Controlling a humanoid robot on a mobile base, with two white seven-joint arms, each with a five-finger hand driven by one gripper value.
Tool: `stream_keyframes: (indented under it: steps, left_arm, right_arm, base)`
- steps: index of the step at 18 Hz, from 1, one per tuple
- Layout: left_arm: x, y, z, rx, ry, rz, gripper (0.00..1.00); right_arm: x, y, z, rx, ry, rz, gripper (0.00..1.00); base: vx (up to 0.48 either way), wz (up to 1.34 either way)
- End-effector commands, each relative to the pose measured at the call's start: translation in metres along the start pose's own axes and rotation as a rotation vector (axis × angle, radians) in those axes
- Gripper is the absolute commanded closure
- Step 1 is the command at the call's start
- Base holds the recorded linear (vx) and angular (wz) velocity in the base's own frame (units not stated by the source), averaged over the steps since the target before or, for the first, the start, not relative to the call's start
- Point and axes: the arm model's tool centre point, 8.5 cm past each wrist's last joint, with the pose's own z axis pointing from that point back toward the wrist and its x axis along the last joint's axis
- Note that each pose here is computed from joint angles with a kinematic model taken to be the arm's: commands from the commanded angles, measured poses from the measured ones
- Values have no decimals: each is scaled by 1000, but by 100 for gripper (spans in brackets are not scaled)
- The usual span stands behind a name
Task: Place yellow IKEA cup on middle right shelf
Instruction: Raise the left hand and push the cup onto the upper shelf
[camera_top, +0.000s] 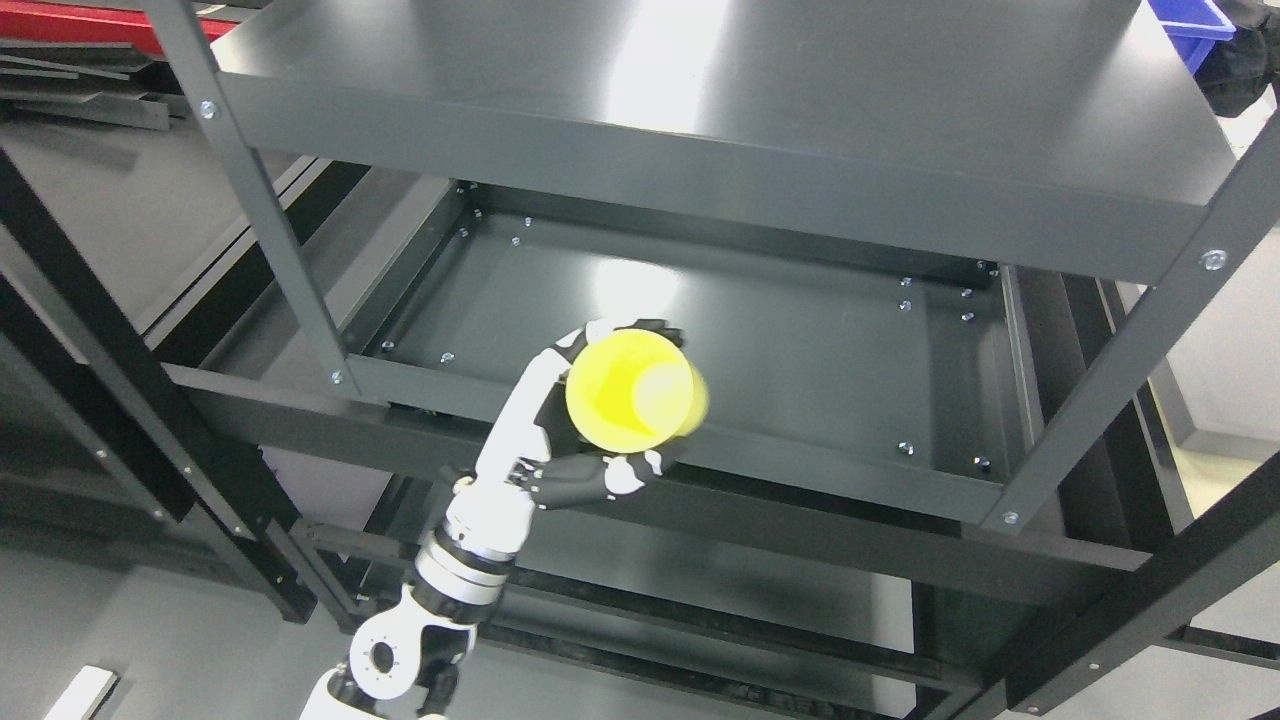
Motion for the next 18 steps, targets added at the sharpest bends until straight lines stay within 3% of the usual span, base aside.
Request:
stream_keyframes:
  steps: [1, 10, 15, 18]
  left_arm:
    - [37, -106, -62, -387, -184, 89, 97]
    - [114, -96, -152, -519, -436, 5, 99]
    - [147, -52, -179, -340, -503, -47, 100]
    - [157, -6, -195, -115, -411, -58, 100]
  right_arm:
    - [-9, -10, -1, -12, 15, -3, 1]
    - [-9, -10, -1, -12, 15, -3, 1]
    - [-9, -10, -1, -12, 15, -3, 1]
    - [-9, -10, -1, -12, 15, -3, 1]
  base:
    - [114, -90]
    - [97, 19]
    - [36, 51]
    - [14, -23]
